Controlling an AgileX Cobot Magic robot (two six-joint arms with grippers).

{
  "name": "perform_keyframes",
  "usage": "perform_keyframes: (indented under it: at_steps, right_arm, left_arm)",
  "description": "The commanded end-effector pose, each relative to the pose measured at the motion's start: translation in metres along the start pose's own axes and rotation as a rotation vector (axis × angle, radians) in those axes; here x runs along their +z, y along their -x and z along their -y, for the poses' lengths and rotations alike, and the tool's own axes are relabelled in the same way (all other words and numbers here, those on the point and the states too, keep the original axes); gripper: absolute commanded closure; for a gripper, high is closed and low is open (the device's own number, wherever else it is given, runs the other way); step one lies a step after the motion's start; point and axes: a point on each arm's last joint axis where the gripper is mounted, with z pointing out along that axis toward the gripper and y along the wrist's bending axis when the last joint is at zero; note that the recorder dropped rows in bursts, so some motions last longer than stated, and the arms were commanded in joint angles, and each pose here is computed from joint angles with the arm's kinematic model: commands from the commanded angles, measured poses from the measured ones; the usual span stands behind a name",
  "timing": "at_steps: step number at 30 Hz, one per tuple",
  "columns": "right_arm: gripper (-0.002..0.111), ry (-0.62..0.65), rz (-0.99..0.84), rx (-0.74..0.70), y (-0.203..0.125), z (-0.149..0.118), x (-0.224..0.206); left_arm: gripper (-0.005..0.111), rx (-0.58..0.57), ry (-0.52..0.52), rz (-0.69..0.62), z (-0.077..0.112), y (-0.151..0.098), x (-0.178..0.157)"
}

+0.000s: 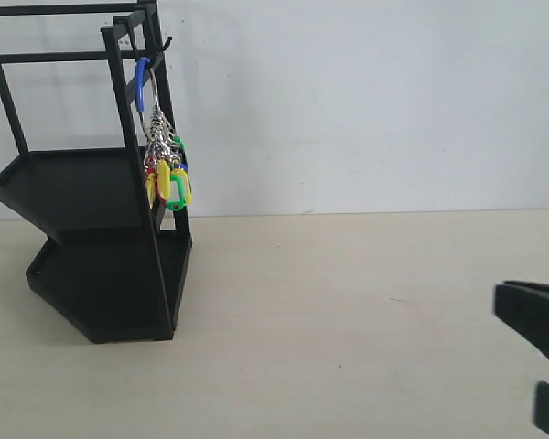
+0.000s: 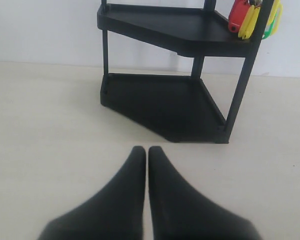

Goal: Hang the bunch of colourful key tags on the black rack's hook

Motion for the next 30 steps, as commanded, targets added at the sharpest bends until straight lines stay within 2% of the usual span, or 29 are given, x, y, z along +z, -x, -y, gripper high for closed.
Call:
perform_keyframes:
  at_steps: [1, 8, 15, 30]
  right_arm:
    - [0.108, -0.117, 0.131, 0.048, -0.023, 0.018, -0.024]
    - [0.108, -0.208, 0.267, 0.064, -0.054, 0.027, -0.05]
    - [0.108, -0.213, 0.424, 0.047, -0.053, 0.025, -0.068]
    - [0.108, -0.166, 0.206, -0.032, -0.073, 0.019, -0.063]
  left_arm:
    - [0.102, 0.008, 0.004, 0.006, 0.0, 0.0, 0.0]
    - [0.102, 0.008, 0.004, 0.006, 0.0, 0.0, 0.0]
    - [0.102, 0.008, 0.004, 0.006, 0.0, 0.0, 0.0]
    - [0.102, 0.008, 0.004, 0.006, 0.0, 0.0, 0.0]
